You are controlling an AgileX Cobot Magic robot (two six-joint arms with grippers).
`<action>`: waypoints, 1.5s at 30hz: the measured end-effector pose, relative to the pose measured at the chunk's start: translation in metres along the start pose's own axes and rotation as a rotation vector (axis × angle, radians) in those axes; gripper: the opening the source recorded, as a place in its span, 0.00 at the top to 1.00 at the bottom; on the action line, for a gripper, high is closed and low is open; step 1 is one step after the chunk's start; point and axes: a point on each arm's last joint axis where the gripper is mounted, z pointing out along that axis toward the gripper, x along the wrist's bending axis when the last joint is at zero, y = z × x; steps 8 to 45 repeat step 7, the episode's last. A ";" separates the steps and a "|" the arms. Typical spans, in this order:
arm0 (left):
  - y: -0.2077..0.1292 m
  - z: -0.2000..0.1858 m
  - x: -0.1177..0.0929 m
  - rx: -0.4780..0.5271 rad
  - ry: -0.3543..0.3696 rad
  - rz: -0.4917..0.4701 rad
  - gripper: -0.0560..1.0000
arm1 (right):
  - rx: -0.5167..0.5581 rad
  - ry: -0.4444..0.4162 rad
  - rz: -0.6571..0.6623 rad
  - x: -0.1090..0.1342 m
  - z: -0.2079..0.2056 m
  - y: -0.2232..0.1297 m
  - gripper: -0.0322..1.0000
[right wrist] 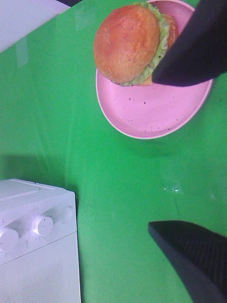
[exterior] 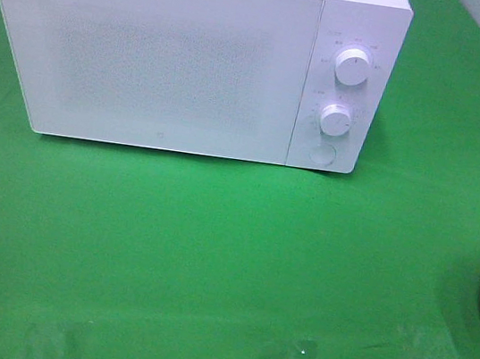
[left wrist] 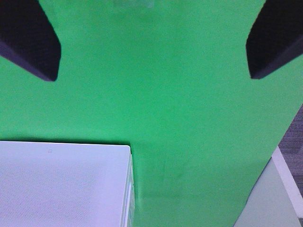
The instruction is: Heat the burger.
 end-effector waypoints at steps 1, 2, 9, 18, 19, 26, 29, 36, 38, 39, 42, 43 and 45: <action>0.000 0.000 0.000 0.000 0.000 0.000 0.01 | 0.000 0.000 0.000 0.000 0.000 0.000 0.25; 0.000 0.000 0.000 0.000 0.000 0.000 0.01 | 0.000 0.000 0.000 0.000 0.000 0.000 0.25; 0.000 0.000 0.000 0.000 0.000 0.000 0.01 | 0.000 0.000 0.000 0.000 0.000 0.000 0.25; 0.000 0.000 0.000 0.000 0.000 0.000 0.01 | 0.000 0.000 0.000 0.000 0.000 0.000 0.25; 0.000 0.000 0.000 0.000 0.000 0.000 0.01 | 0.000 0.000 0.000 0.000 0.000 0.000 0.25; 0.000 0.000 0.000 0.000 0.000 0.000 0.01 | 0.000 0.000 0.000 0.000 0.000 0.000 0.25; 0.000 0.000 0.000 0.000 0.000 0.000 0.01 | 0.000 0.000 0.000 0.000 0.000 0.000 0.25; 0.000 0.000 0.000 0.000 0.000 0.000 0.01 | 0.000 0.000 0.000 0.000 0.000 0.000 0.25; 0.000 0.000 0.000 0.000 0.000 0.000 0.01 | 0.000 0.000 0.000 0.000 0.000 0.000 0.25; 0.000 0.000 0.000 0.000 0.000 0.000 0.01 | 0.000 0.000 0.000 0.000 0.000 0.000 0.25; 0.000 0.000 0.000 0.000 0.000 0.000 0.01 | 0.000 0.000 0.000 0.000 0.000 0.000 0.25; 0.000 0.000 0.000 0.000 0.000 0.000 0.01 | 0.000 0.000 0.000 0.000 0.000 0.000 0.25; 0.000 0.000 0.000 0.000 0.000 0.000 0.01 | 0.000 0.000 0.000 0.000 0.000 0.000 0.25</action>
